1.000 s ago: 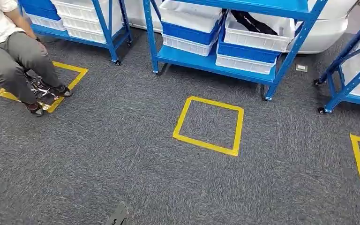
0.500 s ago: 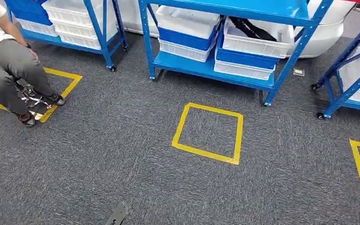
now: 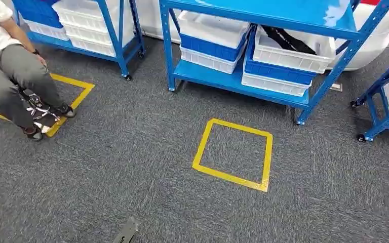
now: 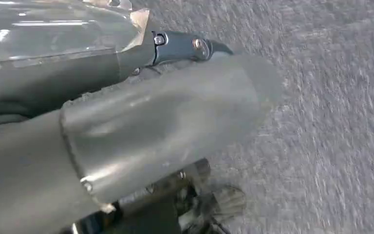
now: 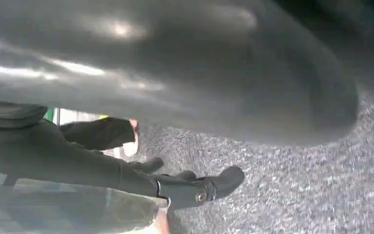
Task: Take the parts from the cabinet and place them on the table.
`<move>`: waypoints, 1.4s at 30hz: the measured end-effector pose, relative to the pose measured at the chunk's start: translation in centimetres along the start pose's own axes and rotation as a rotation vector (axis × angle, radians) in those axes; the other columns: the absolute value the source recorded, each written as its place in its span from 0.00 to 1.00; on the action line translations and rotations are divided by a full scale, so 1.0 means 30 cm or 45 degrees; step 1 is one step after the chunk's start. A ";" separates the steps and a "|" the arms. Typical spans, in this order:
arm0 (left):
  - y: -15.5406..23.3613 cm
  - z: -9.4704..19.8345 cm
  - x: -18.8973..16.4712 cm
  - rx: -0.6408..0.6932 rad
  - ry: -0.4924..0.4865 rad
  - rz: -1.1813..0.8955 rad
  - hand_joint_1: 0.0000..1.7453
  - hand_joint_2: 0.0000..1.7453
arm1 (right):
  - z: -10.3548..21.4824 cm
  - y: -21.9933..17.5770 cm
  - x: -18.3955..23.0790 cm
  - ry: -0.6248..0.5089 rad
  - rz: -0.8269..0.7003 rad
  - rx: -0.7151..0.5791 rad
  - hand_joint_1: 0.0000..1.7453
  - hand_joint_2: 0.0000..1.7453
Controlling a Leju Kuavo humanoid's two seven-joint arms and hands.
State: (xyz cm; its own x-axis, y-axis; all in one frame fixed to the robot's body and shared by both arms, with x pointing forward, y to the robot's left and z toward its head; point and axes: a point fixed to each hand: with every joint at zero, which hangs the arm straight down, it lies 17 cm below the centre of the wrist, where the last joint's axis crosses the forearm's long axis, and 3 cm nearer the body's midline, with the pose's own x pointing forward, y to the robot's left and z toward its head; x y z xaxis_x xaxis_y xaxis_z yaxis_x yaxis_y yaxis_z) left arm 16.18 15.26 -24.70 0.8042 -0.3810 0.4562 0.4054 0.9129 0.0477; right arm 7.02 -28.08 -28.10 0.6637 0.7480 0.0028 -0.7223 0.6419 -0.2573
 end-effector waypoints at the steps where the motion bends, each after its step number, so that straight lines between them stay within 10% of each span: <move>1: 0.007 -0.001 0.000 0.004 0.000 -0.002 0.00 0.00 | 0.002 0.004 0.009 -0.005 0.000 0.001 0.00 0.00; 6: 0.016 -0.002 0.002 0.011 -0.001 0.000 0.00 0.00 | 0.000 -0.008 0.016 -0.011 0.008 -0.013 0.00 0.00; 7: 0.018 -0.002 0.001 0.012 0.000 0.000 0.00 0.00 | 0.000 -0.007 0.017 -0.014 0.017 -0.015 0.00 1.00; 16: 0.017 -0.003 0.005 -0.006 -0.002 -0.009 0.00 0.00 | 0.009 0.032 0.032 -0.011 -0.077 0.088 0.00 1.00; 17: 0.015 -0.002 0.007 -0.012 -0.004 -0.013 0.00 0.00 | 0.012 0.042 0.031 0.002 -0.119 0.120 0.00 0.00; 21: 0.012 -0.003 0.009 -0.022 0.001 -0.020 0.00 0.00 | 0.023 0.075 0.033 0.025 -0.236 0.223 0.00 0.00; 22: 0.012 -0.003 0.008 -0.022 0.002 -0.020 0.00 0.00 | 0.024 0.079 0.035 0.023 -0.252 0.232 0.00 1.00; 42: 0.038 -0.007 0.019 -0.006 -0.004 -0.030 0.00 0.00 | 0.032 0.082 0.097 -0.013 -0.310 0.242 0.00 1.00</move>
State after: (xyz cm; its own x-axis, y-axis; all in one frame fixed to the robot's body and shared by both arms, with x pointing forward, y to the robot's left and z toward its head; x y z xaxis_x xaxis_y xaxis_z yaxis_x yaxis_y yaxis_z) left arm 17.19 16.05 -24.59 0.7933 -0.4016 0.4576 0.4261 0.9031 0.0539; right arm 6.98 -24.16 -27.79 0.8204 0.5694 0.0525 -0.5663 0.8218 -0.0626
